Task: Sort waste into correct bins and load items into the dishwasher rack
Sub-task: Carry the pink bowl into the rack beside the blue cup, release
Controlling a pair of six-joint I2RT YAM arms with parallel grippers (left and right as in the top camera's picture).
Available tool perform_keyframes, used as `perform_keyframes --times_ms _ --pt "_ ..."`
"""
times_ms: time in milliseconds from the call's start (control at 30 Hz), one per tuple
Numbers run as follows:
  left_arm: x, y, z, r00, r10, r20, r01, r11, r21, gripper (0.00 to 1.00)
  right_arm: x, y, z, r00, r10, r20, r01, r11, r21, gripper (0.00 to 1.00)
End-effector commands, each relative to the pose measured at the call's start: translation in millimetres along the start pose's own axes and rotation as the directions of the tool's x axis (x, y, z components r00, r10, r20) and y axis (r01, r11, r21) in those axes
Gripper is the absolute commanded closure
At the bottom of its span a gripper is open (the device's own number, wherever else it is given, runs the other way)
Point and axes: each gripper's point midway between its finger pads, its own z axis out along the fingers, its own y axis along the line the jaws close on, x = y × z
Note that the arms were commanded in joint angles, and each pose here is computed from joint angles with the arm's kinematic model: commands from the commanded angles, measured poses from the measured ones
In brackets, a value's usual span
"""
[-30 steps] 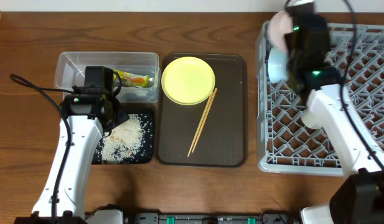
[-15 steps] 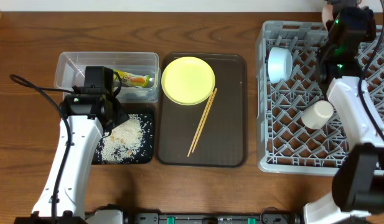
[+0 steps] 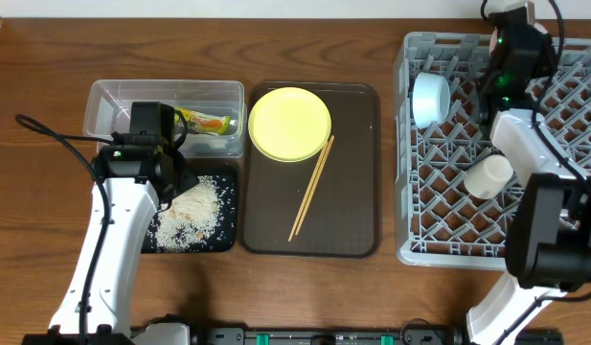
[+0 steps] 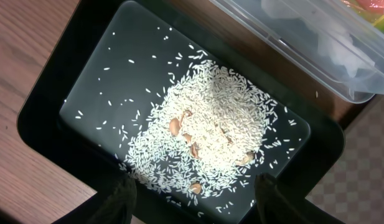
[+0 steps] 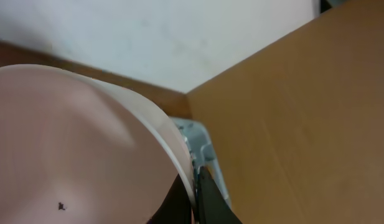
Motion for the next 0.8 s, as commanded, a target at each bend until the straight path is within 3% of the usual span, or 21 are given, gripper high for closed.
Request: perform_keyframes --times_ms 0,200,467,767 --pt "-4 4 -4 1.000 -0.018 0.024 0.018 1.000 -0.008 0.36 17 7 7 0.998 -0.017 -0.062 0.019 0.999 0.031 0.99" --pt "-4 4 -4 1.000 -0.020 0.024 0.020 1.000 -0.008 0.36 22 26 5 0.996 0.046 -0.076 -0.048 0.999 -0.020 0.99" --pt "-4 4 -4 0.999 -0.033 0.024 0.033 0.999 -0.008 0.36 23 52 -9 0.995 -0.020 -0.094 0.011 0.995 -0.094 0.99" --pt "-4 4 -4 0.999 -0.033 0.024 0.033 0.999 -0.008 0.36 53 87 -34 0.962 0.110 -0.250 -0.171 0.956 -0.237 0.99"
